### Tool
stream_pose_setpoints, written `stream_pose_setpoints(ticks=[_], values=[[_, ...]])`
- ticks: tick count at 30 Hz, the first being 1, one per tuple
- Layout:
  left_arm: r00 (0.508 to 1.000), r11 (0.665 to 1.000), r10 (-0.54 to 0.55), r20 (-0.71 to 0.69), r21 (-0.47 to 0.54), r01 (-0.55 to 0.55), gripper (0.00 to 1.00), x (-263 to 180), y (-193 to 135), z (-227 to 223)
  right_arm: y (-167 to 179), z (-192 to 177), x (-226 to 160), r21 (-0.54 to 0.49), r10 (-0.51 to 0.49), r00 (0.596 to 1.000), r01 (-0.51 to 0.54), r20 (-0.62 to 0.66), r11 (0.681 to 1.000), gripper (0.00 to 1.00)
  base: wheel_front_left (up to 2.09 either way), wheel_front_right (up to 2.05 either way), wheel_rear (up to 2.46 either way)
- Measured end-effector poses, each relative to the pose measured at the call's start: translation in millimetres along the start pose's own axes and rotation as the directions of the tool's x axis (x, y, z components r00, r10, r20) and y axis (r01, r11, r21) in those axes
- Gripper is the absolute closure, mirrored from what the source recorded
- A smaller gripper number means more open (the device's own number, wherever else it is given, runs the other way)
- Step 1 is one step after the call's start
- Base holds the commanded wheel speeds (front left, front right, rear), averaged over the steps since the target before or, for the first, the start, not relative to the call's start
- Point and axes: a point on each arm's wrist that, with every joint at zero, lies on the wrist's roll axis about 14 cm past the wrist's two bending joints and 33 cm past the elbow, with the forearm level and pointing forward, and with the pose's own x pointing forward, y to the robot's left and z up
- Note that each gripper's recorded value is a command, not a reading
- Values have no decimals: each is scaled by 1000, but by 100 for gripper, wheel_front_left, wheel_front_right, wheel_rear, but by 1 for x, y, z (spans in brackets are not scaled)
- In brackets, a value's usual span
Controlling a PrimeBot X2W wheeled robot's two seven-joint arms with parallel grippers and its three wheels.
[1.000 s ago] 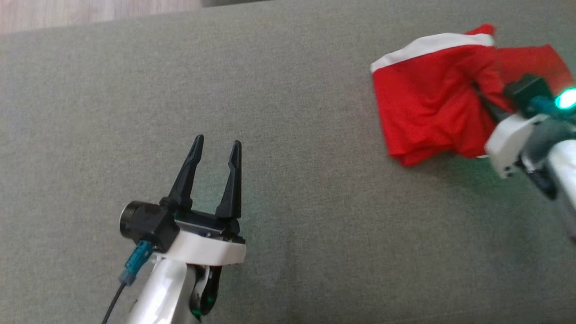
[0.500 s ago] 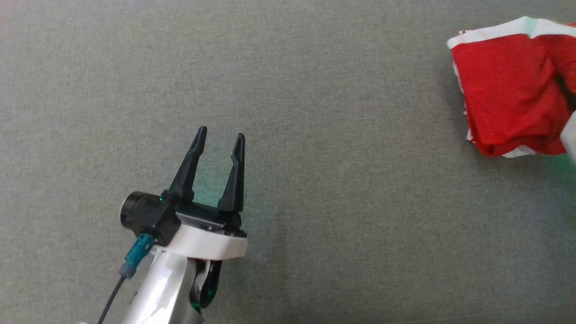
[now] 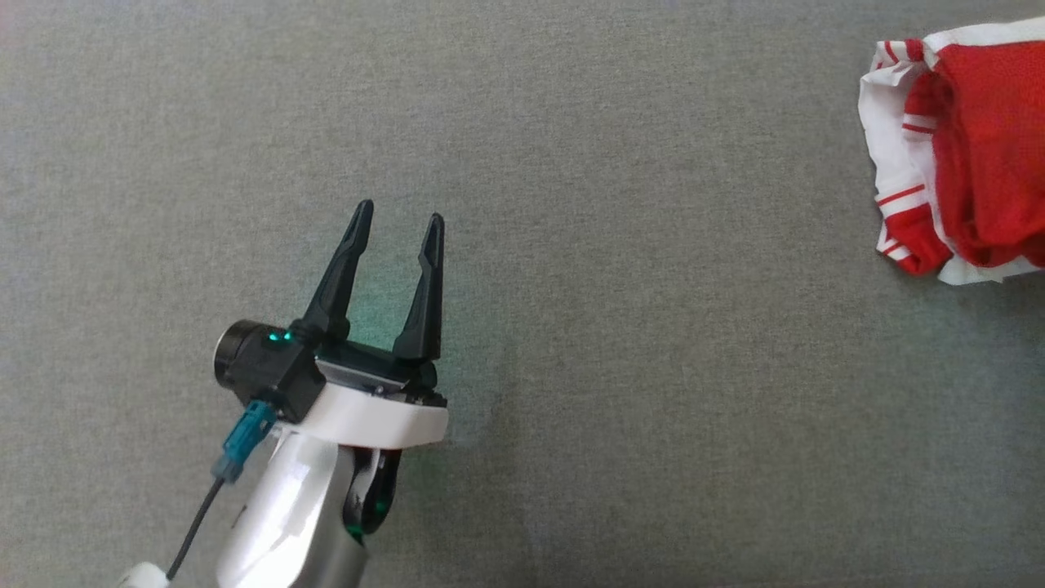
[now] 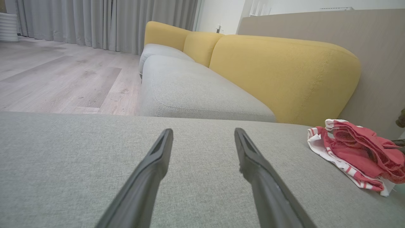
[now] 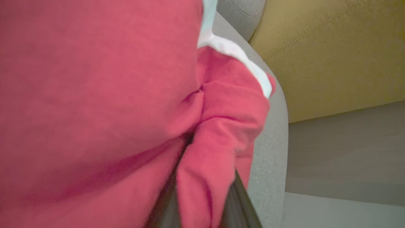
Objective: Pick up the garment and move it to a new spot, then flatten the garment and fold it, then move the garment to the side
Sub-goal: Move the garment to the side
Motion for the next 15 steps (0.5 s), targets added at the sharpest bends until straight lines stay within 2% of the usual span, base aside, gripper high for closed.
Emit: stream_pose_setpoints(ticks=[1,2,10,15], values=[[1000,1000,1,-1,1,-1,0,0,0,0,1,-1,0,11,0,1000,0,-3,1000,35,0,0,0],[1000,1000,0,0,1,0,0,-1,0,1,2,0,-1,19,-2,1000,2,-1,1000,0,0,0,0],[999,1000,-12,47,14,12,0,-2,-7,20,-24,19,-20,116,-98,992,89,78,989,0,0,0,0],[996,1000,0,87,25,-2,0,-9,-7,37,-41,70,-42,215,-186,947,131,261,968,0,0,0,0]])
